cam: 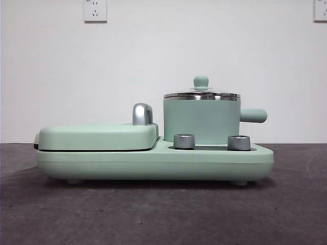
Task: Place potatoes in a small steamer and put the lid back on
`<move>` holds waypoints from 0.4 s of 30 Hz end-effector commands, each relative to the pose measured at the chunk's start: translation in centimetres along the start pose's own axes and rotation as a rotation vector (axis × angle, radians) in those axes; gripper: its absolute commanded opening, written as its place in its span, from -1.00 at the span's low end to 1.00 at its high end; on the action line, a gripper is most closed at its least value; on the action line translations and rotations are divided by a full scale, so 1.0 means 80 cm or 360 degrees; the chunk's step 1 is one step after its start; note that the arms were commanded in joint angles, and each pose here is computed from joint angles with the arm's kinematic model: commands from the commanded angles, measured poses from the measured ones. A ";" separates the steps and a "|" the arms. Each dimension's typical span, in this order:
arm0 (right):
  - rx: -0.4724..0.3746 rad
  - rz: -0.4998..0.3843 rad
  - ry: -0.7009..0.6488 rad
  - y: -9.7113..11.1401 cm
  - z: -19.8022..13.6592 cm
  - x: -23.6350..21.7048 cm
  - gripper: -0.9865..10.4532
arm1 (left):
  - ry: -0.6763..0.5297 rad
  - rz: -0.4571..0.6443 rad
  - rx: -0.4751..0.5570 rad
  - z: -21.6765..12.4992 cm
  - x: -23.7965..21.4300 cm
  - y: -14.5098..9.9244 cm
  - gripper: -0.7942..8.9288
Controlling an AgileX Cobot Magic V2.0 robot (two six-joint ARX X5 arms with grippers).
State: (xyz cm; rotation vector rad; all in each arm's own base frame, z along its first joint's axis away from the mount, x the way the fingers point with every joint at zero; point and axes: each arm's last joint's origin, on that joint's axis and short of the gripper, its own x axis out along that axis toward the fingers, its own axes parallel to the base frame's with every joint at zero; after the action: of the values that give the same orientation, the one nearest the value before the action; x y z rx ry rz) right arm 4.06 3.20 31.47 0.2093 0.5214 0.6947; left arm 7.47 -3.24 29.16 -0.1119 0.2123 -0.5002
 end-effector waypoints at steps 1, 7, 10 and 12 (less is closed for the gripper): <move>-0.0026 0.0016 -0.0022 0.002 0.004 -0.002 -0.79 | -0.0140 0.0148 0.0214 -0.030 0.006 0.016 -0.82; -0.0027 0.0016 -0.0022 0.002 0.004 -0.002 -0.79 | -0.0217 0.0361 0.0220 -0.093 0.017 0.041 -0.82; -0.0027 0.0016 -0.0022 0.002 0.004 -0.002 -0.79 | -0.0192 0.0399 0.0184 -0.115 0.021 0.047 -0.82; -0.0027 0.0016 -0.0022 0.002 0.004 -0.002 -0.79 | -0.0182 0.0453 0.0142 -0.127 0.025 0.052 -0.82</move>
State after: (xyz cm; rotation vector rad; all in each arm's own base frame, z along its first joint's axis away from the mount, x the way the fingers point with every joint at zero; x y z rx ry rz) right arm 4.07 3.21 31.47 0.2070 0.5209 0.6948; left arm 8.74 -1.18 18.32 -0.0159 0.1045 -0.2326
